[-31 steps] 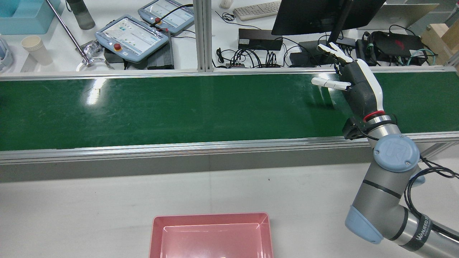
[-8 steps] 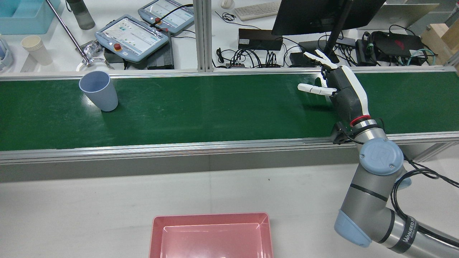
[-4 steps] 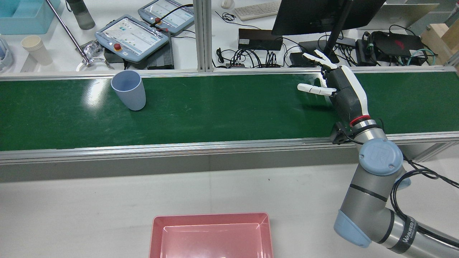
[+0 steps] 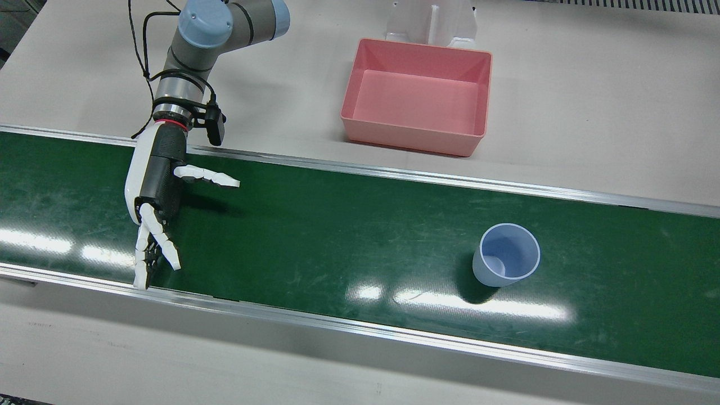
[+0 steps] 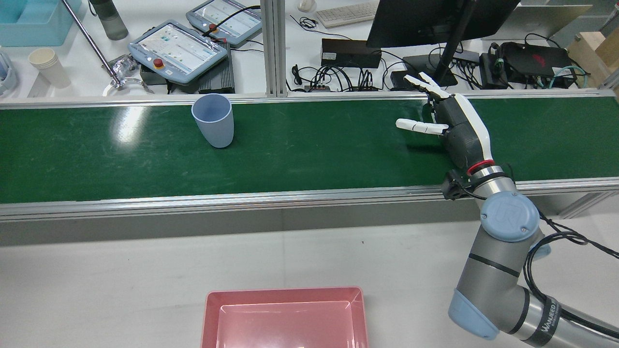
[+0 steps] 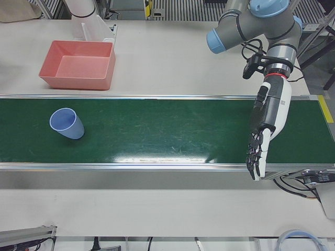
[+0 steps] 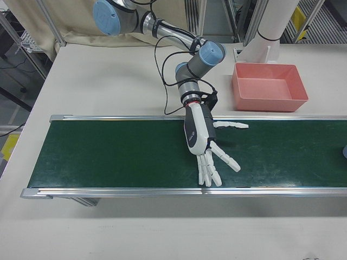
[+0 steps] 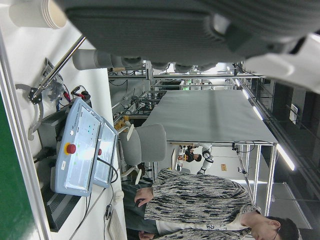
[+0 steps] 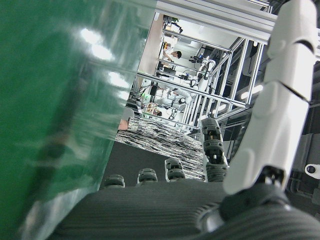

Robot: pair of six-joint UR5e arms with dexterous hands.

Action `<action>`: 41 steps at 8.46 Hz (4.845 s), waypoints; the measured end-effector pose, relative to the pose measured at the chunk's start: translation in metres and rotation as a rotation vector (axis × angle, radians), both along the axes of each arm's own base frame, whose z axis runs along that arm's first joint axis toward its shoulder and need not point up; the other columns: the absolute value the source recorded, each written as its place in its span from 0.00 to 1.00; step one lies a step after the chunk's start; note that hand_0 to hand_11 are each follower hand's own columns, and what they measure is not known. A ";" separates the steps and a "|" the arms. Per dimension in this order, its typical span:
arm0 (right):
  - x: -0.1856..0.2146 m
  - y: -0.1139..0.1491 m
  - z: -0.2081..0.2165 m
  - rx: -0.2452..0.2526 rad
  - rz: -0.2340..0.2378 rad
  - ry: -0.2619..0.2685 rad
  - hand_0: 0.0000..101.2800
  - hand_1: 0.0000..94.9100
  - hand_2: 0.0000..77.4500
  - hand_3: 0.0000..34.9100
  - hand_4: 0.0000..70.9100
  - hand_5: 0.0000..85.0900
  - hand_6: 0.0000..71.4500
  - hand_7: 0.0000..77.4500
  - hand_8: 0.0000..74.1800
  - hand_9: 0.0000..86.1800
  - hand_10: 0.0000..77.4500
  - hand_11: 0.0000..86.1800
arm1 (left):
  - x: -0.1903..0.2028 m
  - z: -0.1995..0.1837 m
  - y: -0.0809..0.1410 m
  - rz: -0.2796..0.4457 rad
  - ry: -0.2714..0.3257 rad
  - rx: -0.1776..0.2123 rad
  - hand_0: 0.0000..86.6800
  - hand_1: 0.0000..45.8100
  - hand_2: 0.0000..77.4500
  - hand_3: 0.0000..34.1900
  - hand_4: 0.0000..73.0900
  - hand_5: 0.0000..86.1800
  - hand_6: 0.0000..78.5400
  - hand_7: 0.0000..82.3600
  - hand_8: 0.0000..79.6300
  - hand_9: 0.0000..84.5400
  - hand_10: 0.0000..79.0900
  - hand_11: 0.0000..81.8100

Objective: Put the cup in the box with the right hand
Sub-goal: 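Hold the right hand open over the belt as the blue cup approaches, then close the right hand around the light blue cup on the belt, then lift the cup off the belt and lower it into the pink tray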

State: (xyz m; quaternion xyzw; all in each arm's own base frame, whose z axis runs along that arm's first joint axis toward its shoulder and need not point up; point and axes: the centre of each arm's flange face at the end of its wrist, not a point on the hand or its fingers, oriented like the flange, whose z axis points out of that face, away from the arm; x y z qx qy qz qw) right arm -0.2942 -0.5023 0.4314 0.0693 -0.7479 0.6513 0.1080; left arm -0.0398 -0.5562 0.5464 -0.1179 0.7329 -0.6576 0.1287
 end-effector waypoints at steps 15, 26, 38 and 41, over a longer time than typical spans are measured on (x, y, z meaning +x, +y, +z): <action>-0.017 0.009 -0.011 0.014 -0.030 -0.008 0.48 0.18 0.12 0.25 0.12 0.05 0.02 0.16 0.02 0.03 0.00 0.01 | 0.000 0.000 0.000 0.000 0.000 0.000 0.00 0.01 0.01 0.00 0.01 0.01 0.00 0.00 0.00 0.00 0.00 0.00; -0.012 0.005 -0.007 0.007 -0.019 0.003 0.49 0.18 0.13 0.19 0.18 0.05 0.04 0.20 0.02 0.04 0.01 0.01 | 0.000 0.000 0.000 0.000 0.000 0.000 0.00 0.01 0.01 0.00 0.01 0.00 0.00 0.00 0.00 0.00 0.00 0.00; 0.027 0.114 -0.180 0.301 -0.053 -0.004 0.43 0.13 0.32 0.00 0.32 0.08 0.41 0.90 0.48 0.69 0.31 0.40 | 0.000 0.000 0.000 0.000 0.000 0.000 0.00 0.01 0.01 0.00 0.01 0.00 0.00 0.00 0.00 0.00 0.00 0.00; -0.041 0.196 -0.217 0.385 -0.216 0.025 0.42 0.10 0.27 0.00 0.31 0.08 0.44 0.91 0.48 0.68 0.34 0.44 | 0.000 0.000 0.000 0.000 0.000 0.000 0.00 0.01 0.01 0.00 0.01 0.00 0.00 0.01 0.00 0.00 0.00 0.00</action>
